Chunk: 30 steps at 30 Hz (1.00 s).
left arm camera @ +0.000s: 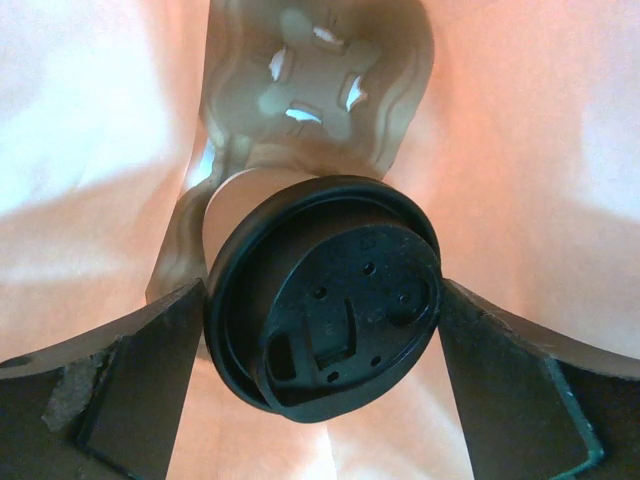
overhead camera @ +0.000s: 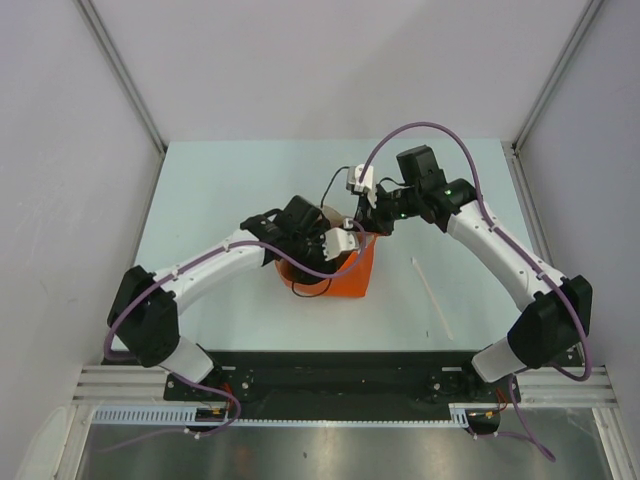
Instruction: Pack the takeout coffee
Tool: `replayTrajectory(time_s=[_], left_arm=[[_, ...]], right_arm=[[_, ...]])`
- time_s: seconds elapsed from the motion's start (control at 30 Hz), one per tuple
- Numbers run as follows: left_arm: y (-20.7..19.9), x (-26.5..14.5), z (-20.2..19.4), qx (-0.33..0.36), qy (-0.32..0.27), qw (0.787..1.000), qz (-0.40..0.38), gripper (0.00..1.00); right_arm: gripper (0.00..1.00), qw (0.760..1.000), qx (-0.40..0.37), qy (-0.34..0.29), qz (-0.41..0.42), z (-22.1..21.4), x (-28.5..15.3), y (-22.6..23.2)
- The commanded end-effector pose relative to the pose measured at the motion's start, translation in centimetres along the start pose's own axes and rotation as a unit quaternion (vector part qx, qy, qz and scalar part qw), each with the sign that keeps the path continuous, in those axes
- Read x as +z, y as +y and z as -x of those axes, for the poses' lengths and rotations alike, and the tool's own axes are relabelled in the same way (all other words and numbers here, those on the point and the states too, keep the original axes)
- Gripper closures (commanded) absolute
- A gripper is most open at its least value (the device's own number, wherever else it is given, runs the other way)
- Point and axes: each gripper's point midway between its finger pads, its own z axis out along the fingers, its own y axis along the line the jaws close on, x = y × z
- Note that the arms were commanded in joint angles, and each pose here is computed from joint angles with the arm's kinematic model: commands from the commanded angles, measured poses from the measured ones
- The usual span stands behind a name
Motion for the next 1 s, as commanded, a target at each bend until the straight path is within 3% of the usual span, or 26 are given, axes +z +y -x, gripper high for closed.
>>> replayTrajectory(time_s=[0.0, 0.43, 0.97], left_arm=[[1.4, -0.4, -2.1, 0.004, 0.046, 0.998, 0.053, 0.01], [2.3, -2.9, 2.1, 0.004, -0.012, 0.997, 0.075, 0.01], [2.6, -5.7, 5.5, 0.018, -0.042, 0.995, 0.086, 0.0]], right_arm=[[1.0, 0.999, 0.038, 0.017, 0.021, -1.0, 0.2, 0.4], [1.0, 0.999, 0.037, 0.017, 0.023, -0.8, 0.3, 0.0], [1.0, 0.999, 0.033, 0.02, 0.021, -0.9, 0.3, -0.1]])
